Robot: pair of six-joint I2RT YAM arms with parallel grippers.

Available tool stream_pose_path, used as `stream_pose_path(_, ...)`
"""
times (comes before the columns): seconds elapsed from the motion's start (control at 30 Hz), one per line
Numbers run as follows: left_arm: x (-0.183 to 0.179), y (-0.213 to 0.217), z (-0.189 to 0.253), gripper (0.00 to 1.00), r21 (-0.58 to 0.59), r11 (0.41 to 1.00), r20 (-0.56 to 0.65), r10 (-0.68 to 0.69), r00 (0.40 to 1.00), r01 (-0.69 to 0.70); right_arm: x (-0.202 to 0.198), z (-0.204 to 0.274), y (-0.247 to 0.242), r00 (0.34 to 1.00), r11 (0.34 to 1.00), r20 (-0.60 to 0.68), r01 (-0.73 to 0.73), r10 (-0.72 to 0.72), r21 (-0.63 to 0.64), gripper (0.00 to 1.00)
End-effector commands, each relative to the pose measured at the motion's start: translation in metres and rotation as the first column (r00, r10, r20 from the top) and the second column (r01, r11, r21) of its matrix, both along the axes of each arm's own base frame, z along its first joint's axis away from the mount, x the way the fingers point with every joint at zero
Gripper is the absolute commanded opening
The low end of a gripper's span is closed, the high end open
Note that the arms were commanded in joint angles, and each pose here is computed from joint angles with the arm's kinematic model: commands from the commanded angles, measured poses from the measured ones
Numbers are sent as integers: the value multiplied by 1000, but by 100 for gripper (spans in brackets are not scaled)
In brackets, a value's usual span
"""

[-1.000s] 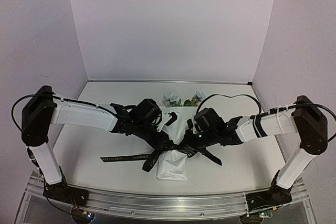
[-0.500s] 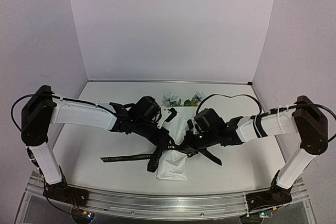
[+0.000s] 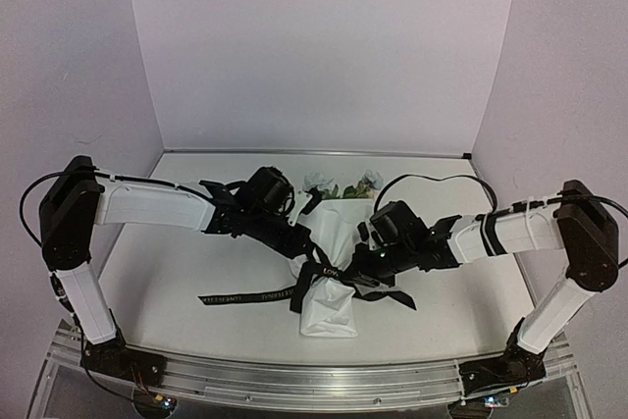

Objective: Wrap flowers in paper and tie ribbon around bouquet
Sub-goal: Cross the half-tied ribbon over the folded bouquet.

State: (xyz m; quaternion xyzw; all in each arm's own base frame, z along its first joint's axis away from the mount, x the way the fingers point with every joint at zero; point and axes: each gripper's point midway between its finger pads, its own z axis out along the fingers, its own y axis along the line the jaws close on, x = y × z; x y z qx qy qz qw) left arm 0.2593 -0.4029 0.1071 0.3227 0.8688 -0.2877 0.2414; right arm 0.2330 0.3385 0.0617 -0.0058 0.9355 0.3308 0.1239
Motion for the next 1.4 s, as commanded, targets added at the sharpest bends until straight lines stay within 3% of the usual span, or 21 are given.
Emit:
stream_pose_path(0.0, 13, -6, 23, 0, -46, 999, -23, 7, 1000, -8, 15, 12, -15, 998, 999, 42, 44, -43, -9, 0)
stream_pose_path(0.5, 14, -27, 15, 0, -41, 998, -164, -53, 985, 47, 47, 24, -33, 997, 997, 54, 65, -62, -52, 0)
stream_pose_path(0.9, 19, -36, 11, 0, -80, 996, -223, -54, 973, 37, 20, 46, -47, 997, 989, 25, -66, 70, -130, 9)
stream_pose_path(1.17, 13, -41, 5, 0, -108, 993, -264, -75, 962, 48, -7, 66, -79, 969, 941, 104, -187, 224, -284, 48)
stream_pose_path(1.37, 9, -44, 9, 0, -134, 989, -274, -102, 956, 67, -24, 78, -65, 906, 892, 178, -315, 385, -326, 60)
